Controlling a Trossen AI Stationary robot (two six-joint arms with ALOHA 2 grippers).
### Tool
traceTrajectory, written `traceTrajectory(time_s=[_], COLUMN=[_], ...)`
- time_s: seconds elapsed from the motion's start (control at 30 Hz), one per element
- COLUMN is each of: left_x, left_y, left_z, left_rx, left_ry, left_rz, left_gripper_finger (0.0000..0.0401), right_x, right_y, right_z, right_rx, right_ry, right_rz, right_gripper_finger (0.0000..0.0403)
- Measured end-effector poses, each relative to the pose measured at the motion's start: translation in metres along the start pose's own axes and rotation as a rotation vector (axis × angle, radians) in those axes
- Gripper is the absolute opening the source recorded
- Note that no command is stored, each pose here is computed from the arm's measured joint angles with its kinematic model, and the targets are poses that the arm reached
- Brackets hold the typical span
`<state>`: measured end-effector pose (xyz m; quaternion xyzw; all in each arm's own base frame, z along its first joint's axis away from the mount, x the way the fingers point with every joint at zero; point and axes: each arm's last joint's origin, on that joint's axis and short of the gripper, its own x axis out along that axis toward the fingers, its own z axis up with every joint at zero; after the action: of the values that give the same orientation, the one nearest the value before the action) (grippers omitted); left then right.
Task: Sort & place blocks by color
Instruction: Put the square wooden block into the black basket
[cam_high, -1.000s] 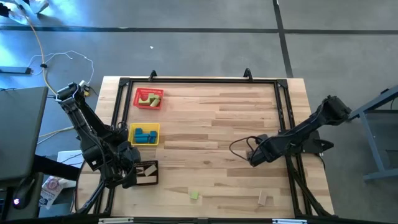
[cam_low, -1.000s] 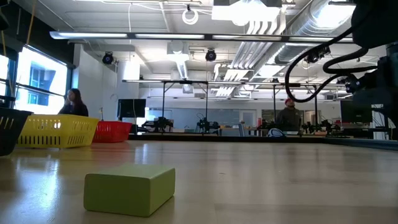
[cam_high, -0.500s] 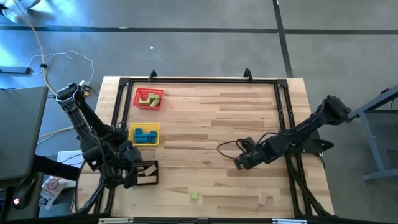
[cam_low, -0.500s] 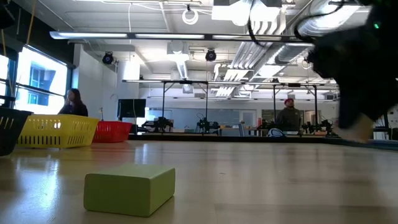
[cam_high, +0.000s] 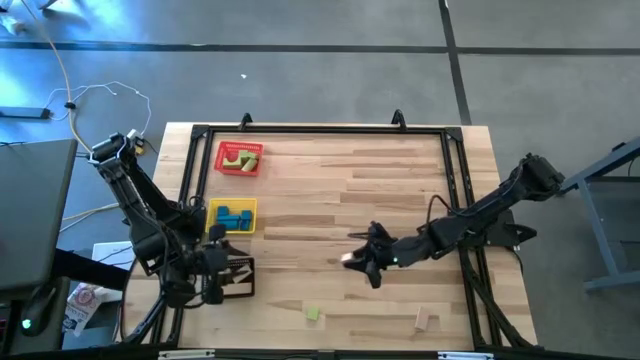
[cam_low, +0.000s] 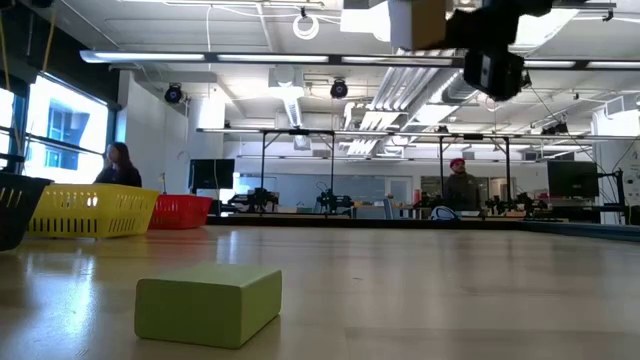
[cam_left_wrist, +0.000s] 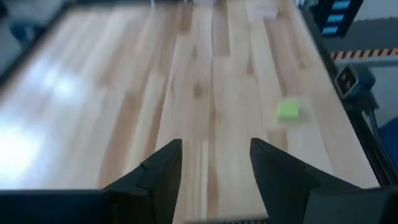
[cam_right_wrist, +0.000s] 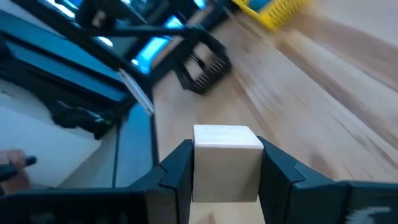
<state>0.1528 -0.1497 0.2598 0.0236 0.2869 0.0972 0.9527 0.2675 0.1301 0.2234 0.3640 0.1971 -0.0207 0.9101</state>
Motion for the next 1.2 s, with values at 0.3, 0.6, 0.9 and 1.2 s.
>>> traceTrajectory(time_s=[0.3, 0.6, 0.9, 1.2], left_x=[0.011, 0.042, 0.068, 0.084], left_y=[-0.014, -0.023, -0.030, -0.028], left_z=[0.016, 0.030, 0.045, 0.050], left_rx=[0.188, 0.298, 0.365, 0.343], left_ry=[-0.184, -0.226, -0.298, -0.316], left_rz=[0.105, 0.185, 0.245, 0.277], left_gripper_finger=[0.0174, 0.0174, 0.0174, 0.0174], right_x=[-0.002, -0.005, 0.000, 0.026], right_y=[0.013, 0.023, 0.029, 0.031], right_z=[0.014, 0.023, 0.025, 0.022], right_rx=[-0.049, -0.095, -0.114, -0.177], right_ry=[-0.185, -0.277, -0.368, -0.383], right_rz=[0.087, 0.188, 0.269, 0.269], right_gripper_finger=[0.0109, 0.0110, 0.0110, 0.0110])
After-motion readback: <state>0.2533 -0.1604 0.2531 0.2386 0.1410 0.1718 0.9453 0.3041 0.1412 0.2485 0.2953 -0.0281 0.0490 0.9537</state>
